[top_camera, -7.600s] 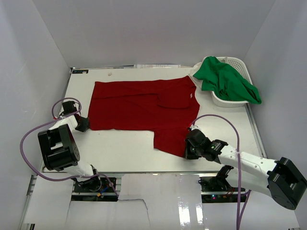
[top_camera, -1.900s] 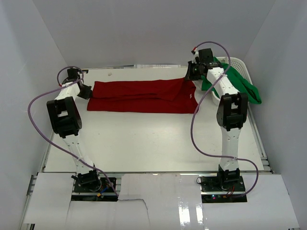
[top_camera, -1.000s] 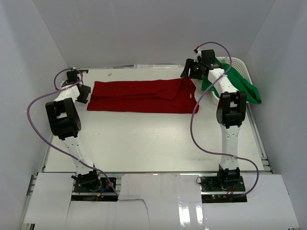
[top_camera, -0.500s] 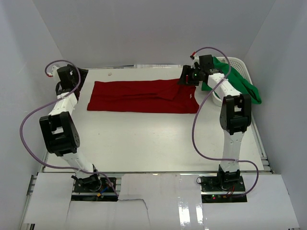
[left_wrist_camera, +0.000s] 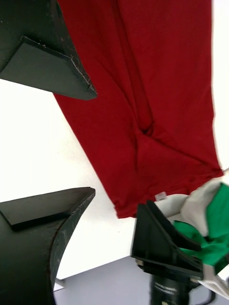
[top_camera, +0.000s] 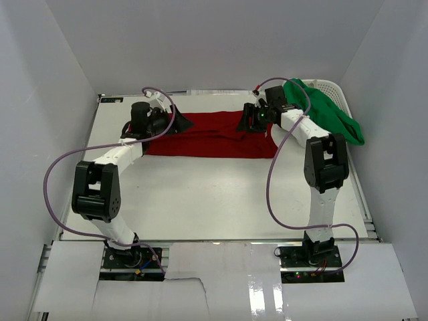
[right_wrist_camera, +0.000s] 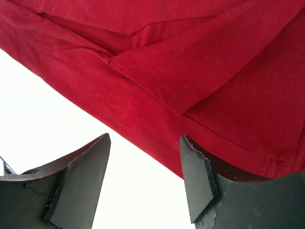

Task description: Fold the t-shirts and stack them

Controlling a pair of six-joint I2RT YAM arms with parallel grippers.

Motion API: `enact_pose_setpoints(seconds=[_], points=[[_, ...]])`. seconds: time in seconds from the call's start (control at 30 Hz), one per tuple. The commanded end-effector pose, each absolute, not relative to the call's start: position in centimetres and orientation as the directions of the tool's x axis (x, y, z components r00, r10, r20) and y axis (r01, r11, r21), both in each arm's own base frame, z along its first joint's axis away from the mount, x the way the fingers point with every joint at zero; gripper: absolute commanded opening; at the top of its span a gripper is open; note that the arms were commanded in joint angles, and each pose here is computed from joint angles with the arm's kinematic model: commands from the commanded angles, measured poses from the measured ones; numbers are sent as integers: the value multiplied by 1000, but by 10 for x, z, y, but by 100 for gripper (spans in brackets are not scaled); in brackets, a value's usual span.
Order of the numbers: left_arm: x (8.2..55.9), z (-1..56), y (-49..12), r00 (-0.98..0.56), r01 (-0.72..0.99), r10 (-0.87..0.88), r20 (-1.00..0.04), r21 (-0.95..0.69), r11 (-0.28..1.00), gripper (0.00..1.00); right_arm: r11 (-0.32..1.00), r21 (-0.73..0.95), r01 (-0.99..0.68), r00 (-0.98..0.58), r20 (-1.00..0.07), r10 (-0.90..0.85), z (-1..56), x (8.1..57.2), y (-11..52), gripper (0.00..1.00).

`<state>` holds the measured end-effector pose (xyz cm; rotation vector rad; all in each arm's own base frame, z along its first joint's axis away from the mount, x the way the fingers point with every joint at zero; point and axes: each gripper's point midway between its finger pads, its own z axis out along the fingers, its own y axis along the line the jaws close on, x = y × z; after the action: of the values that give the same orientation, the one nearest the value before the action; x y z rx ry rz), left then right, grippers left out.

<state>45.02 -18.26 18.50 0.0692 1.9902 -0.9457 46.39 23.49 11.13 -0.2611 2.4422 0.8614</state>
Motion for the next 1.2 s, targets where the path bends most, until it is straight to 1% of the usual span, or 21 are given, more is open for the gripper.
enact_pose_setpoints(seconds=[0.0,0.13,0.27,0.47,0.57,0.63,0.77,0.83,0.93,1.0,1.07,1.17], points=[[441,175,-198,-611,509,-205,-764,-578,638,85,767,546,-337,-828,-560,35,127,467,239,66],[437,144,-224,-682,500,-163,-713,-618,607,87,768,556,-317,-840,-541,46,116,473,242,66],[434,126,-247,-700,504,-125,-703,-610,611,85,773,565,-290,-855,-516,57,100,478,244,64],[436,120,-278,-703,527,-91,-705,-602,600,84,772,573,-277,-865,-499,60,89,484,249,61],[440,119,-287,-701,532,-83,-708,-596,601,83,775,572,-270,-869,-491,59,83,486,250,58],[441,109,-293,-718,522,-64,-693,-597,609,82,776,573,-264,-872,-485,61,79,486,250,58],[449,104,-303,-704,537,-44,-709,-573,619,80,770,581,-264,-873,-483,65,75,488,254,57],[449,95,-304,-717,529,-36,-696,-578,622,79,770,582,-260,-875,-479,67,72,490,254,56],[449,83,-304,-739,508,-33,-673,-588,629,76,769,586,-257,-876,-476,70,71,492,255,52],[448,77,-304,-749,496,-30,-662,-590,637,74,768,587,-257,-876,-477,72,71,492,256,48],[446,70,-302,-759,484,-27,-650,-591,645,72,767,589,-254,-878,-474,73,69,493,256,46],[442,64,-299,-766,475,-23,-643,-590,653,69,765,592,-255,-877,-474,74,71,494,257,38]])
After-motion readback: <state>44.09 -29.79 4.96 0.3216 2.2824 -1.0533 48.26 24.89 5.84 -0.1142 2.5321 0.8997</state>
